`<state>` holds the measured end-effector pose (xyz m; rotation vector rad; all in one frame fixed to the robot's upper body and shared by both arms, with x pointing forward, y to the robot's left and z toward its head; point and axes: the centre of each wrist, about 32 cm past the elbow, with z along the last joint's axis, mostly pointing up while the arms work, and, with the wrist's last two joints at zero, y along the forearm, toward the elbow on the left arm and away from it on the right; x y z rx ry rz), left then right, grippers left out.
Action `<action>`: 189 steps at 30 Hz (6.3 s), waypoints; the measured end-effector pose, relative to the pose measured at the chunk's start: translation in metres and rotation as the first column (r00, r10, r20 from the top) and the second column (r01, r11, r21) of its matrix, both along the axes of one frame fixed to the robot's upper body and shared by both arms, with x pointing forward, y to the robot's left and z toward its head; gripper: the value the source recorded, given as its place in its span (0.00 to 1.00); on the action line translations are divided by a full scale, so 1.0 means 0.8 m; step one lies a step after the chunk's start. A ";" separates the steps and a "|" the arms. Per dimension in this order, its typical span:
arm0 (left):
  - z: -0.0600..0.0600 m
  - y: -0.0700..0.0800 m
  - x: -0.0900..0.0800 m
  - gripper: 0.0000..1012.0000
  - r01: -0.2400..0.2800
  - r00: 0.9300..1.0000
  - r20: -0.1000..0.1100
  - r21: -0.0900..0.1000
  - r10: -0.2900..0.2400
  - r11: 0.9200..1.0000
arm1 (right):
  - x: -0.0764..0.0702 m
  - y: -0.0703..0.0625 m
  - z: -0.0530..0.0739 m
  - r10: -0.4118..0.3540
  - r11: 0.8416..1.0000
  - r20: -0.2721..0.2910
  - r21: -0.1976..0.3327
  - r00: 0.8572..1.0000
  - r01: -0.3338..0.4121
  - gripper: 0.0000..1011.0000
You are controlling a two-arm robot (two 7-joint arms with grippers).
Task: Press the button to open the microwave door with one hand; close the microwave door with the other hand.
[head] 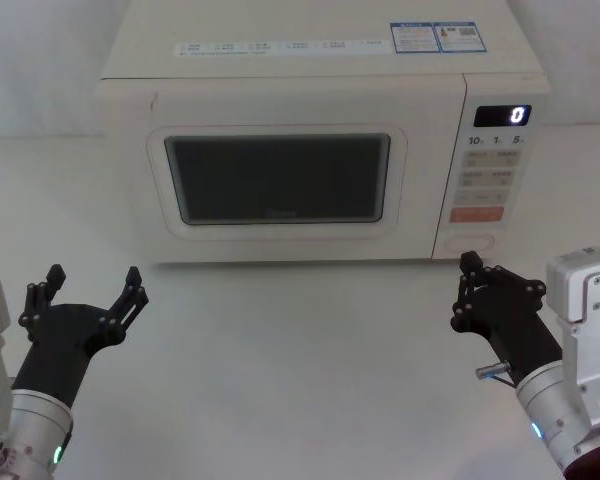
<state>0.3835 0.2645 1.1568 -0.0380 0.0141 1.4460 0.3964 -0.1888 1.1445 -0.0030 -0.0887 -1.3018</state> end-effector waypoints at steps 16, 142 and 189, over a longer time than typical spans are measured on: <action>0.000 0.000 0.000 0.99 0.000 1.000 0.000 0.000 0.000 1.000 | 0.004 -0.015 0.011 0.007 1.000 0.004 0.003 1.000 -0.007 0.00; 0.000 0.000 0.000 0.99 0.000 1.000 0.000 0.000 0.000 1.000 | 0.124 -0.048 -0.030 -0.008 0.995 -0.201 0.093 0.979 0.027 0.00; 0.000 0.000 0.000 0.99 0.000 1.000 0.000 0.000 0.000 1.000 | 0.119 -0.043 -0.025 -0.015 0.994 -0.179 0.102 0.984 0.034 0.00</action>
